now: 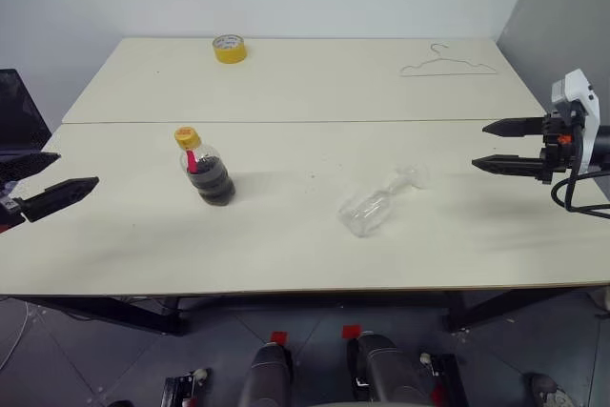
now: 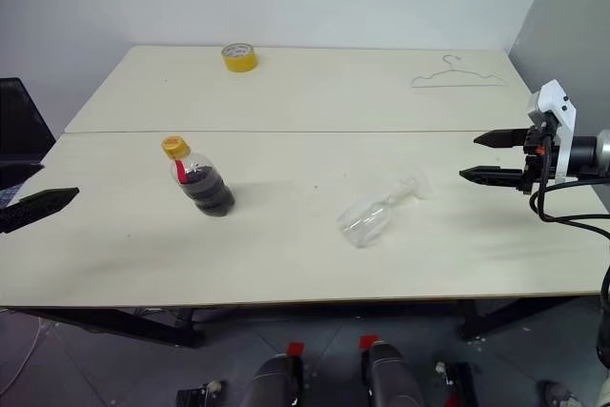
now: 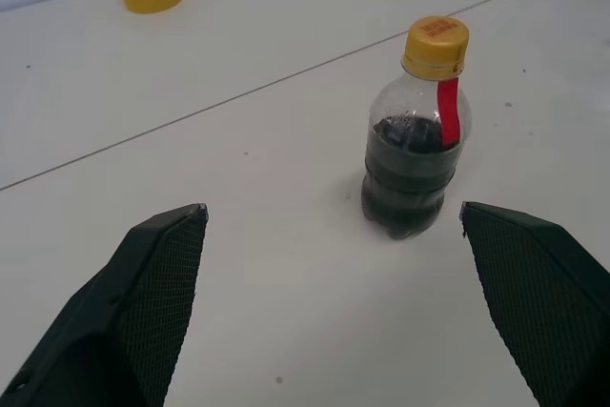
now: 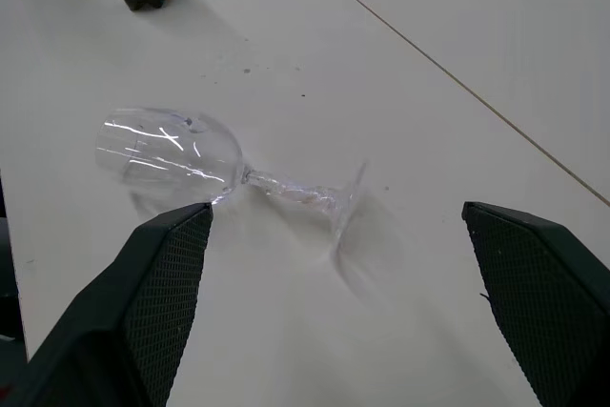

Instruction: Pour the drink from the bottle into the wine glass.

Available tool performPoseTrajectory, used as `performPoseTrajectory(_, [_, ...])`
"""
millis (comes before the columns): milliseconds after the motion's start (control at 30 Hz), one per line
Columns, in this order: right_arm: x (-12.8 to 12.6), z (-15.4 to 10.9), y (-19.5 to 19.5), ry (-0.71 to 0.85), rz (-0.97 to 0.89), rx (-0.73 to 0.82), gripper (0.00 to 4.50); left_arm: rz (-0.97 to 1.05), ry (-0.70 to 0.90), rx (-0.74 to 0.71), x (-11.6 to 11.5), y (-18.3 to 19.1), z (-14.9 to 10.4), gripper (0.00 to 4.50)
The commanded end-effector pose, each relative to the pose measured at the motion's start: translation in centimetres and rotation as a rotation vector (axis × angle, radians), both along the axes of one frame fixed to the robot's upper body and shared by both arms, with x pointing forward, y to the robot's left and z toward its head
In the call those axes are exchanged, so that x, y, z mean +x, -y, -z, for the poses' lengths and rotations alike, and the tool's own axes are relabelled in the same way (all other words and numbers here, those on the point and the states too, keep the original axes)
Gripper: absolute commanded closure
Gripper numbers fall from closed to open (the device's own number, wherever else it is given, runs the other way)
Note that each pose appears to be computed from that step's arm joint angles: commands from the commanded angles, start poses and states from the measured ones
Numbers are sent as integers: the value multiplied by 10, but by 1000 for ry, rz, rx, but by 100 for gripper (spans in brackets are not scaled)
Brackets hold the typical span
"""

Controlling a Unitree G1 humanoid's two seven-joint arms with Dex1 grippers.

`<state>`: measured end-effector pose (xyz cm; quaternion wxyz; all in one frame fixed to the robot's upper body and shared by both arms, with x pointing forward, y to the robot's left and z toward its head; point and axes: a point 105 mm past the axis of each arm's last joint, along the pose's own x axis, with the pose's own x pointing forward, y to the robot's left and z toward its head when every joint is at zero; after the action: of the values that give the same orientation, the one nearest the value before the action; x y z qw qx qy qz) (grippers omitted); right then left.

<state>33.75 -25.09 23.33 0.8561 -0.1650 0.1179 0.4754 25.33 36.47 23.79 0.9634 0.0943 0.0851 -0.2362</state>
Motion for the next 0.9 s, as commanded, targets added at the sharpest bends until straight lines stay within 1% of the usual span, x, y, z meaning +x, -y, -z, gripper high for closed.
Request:
performPoseTrajectory(33, [-4,-18,-4,67,-36,30,1,39,31,-2,-2,8,-12,0])
performPoseTrajectory(133, [-4,-18,-6,62,-47,28,1,37,39,-14,-3,9,-12,0])
performPoseTrajectory(333, [-5,-19,-10,61,-68,22,1,9,56,6,-4,1,-10,0])
performPoseTrajectory(533, [-7,-13,-17,47,-91,25,1,19,66,7,0,8,-4,0])
performPoseTrajectory(600, [-8,-11,-21,41,-103,29,1,22,77,-16,4,11,-2,0])
performPoseTrajectory(667, [-10,-9,-25,32,-119,35,1,16,91,-19,9,14,2,0])
performPoseTrajectory(767, [-14,-4,-39,15,-162,49,1,22,109,0,17,25,13,0])
performPoseTrajectory(900, [-23,-4,-63,20,-239,63,1,55,108,-29,23,42,29,0])
